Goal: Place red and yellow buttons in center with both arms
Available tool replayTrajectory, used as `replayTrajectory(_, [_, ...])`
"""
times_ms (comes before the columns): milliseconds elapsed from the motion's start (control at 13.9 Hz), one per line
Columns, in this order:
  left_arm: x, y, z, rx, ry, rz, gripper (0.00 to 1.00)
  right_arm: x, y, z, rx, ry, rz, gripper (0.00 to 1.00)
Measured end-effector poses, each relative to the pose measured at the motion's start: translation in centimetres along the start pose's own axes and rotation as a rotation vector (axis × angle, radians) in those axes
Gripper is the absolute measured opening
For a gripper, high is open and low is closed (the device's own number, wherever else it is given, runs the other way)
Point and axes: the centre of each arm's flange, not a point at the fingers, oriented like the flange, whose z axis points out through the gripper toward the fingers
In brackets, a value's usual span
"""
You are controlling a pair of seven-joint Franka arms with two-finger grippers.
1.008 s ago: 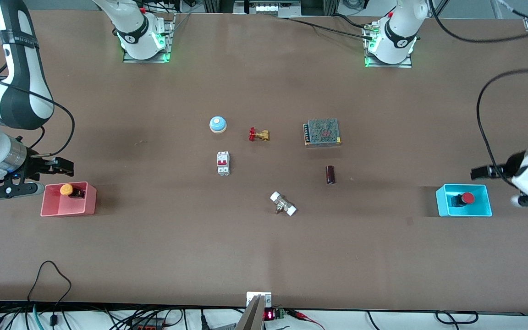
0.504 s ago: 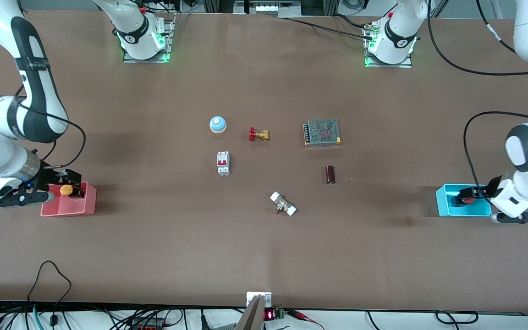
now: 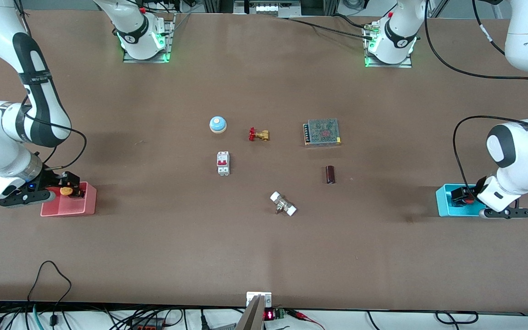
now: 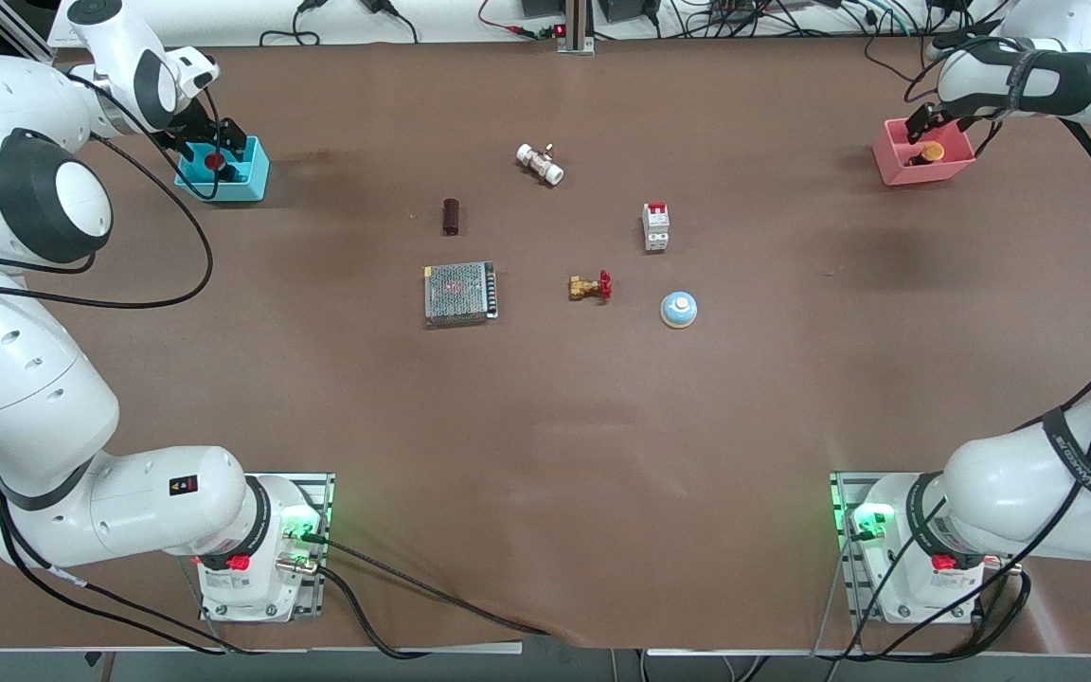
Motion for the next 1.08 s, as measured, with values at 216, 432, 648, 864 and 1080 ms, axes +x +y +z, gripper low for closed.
replayTrajectory(216, [0.0,0.0,1.5,0.003,0.018,0.000,0.99,-0.2,0.2,1.2,-0.001,0.006,0.005,1.00])
replayTrajectory(432, [-0.2,-0.2,3.0,0.002,0.013,-0.002,0.90,-0.5,0.4,2.4,0.002,0.000,0.009,1.00])
replayTrajectory(648, [-0.3,-0.2,3.2,0.001,0.010,-0.003,0.55,-0.7,0.6,3.1,0.000,0.009,0.014,1.00])
replayTrajectory(864, [-0.4,-0.4,3.2,0.001,0.005,-0.006,0.35,-0.8,0.8,3.7,0.000,0.008,0.014,0.99])
replayTrajectory(1080, [0.0,-0.5,2.4,0.001,0.007,-0.007,0.35,-0.8,0.8,3.7,0.000,0.008,-0.004,0.76])
